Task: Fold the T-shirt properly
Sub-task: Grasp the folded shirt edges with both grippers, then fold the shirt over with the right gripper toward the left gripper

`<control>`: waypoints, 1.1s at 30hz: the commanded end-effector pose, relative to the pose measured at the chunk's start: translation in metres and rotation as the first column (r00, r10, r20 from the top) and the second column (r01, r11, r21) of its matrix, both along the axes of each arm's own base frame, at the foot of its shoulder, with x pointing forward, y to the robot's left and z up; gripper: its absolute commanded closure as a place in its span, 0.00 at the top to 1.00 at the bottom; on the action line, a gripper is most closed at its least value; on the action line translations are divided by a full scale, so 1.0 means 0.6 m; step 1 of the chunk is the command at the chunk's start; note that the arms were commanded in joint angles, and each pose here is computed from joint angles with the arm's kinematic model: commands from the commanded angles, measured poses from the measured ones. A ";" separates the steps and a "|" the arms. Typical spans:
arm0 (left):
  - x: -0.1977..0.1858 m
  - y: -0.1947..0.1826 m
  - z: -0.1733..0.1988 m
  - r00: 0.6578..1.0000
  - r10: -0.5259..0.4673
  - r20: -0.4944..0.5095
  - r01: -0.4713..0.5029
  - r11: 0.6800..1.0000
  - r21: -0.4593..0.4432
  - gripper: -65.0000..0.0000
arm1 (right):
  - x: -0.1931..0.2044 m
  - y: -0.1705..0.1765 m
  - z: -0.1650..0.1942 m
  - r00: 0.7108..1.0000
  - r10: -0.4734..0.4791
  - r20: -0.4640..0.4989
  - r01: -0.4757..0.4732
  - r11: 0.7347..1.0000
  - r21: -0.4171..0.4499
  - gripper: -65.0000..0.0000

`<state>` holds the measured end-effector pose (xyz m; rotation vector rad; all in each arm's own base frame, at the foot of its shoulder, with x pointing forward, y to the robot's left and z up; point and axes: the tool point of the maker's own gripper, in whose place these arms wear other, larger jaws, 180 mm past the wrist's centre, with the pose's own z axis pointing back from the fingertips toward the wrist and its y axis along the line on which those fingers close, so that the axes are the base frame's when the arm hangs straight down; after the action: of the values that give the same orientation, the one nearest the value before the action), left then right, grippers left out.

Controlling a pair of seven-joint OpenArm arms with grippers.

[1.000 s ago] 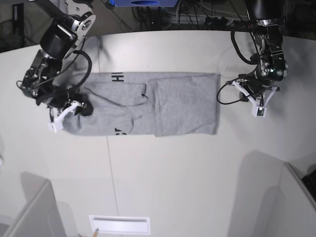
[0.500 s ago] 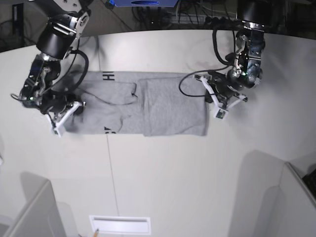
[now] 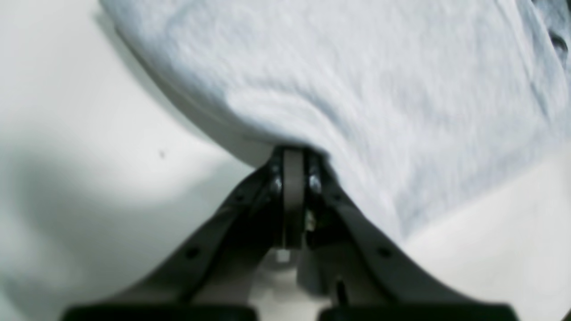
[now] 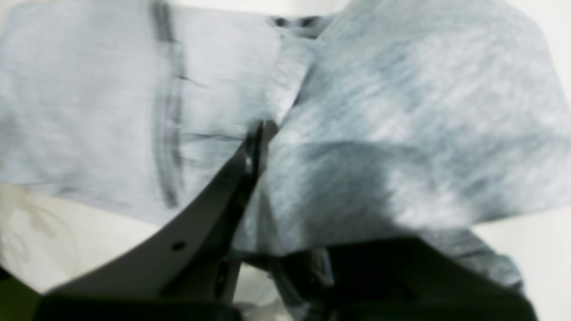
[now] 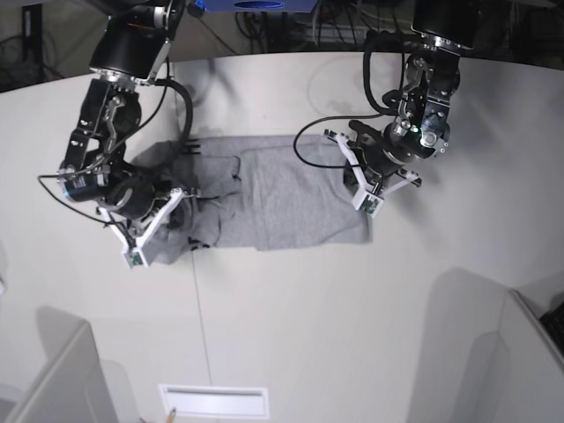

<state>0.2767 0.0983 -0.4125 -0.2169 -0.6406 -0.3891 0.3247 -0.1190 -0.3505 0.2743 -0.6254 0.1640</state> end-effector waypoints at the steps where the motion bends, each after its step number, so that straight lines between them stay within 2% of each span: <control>1: 0.019 0.010 0.024 0.999 -0.006 0.054 0.006 1.000 0.007 0.00 | 0.024 0.010 0.039 0.996 0.005 0.085 -0.006 1.000 0.018 0.00; 6: 0.011 0.042 0.012 0.999 -0.010 0.033 0.008 0.998 0.056 0.00 | 0.018 0.047 0.056 0.996 0.014 0.091 -0.020 0.998 0.059 0.00; 11: -0.005 0.063 0.004 1.000 -0.017 0.012 0.016 0.996 0.091 0.00 | 0.000 0.111 0.062 0.986 0.119 0.116 -0.127 0.990 0.063 0.00; 15: -0.006 0.068 0.001 1.000 -0.016 0.008 0.016 0.995 0.098 0.00 | 0.007 0.154 0.077 0.988 0.081 0.135 -0.099 0.986 0.134 0.00; 21: -0.021 0.069 -0.009 1.000 -0.017 -0.016 0.018 0.995 0.100 0.00 | 0.004 0.227 0.097 0.974 0.131 0.183 -0.163 0.971 0.176 0.00; 26: -0.028 0.073 -0.010 1.000 -0.020 -0.021 0.022 0.994 0.107 0.00 | 0.009 0.268 0.094 0.971 0.146 0.187 -0.184 0.962 0.202 0.00; 30: -0.029 0.076 -0.010 1.000 -0.020 -0.020 0.022 0.994 0.111 0.00 | 0.016 0.282 0.063 0.976 0.158 0.151 -0.188 0.960 0.208 0.00; 33: -0.032 0.078 -0.011 0.999 -0.022 -0.024 0.025 0.993 0.115 0.00 | 0.016 0.299 0.054 0.972 0.170 0.161 -0.203 0.955 0.217 0.00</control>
<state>0.2524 0.1426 -0.4255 -0.1270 -0.5726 -0.4352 0.3249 0.0502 -0.3398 0.5058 -0.6943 0.2900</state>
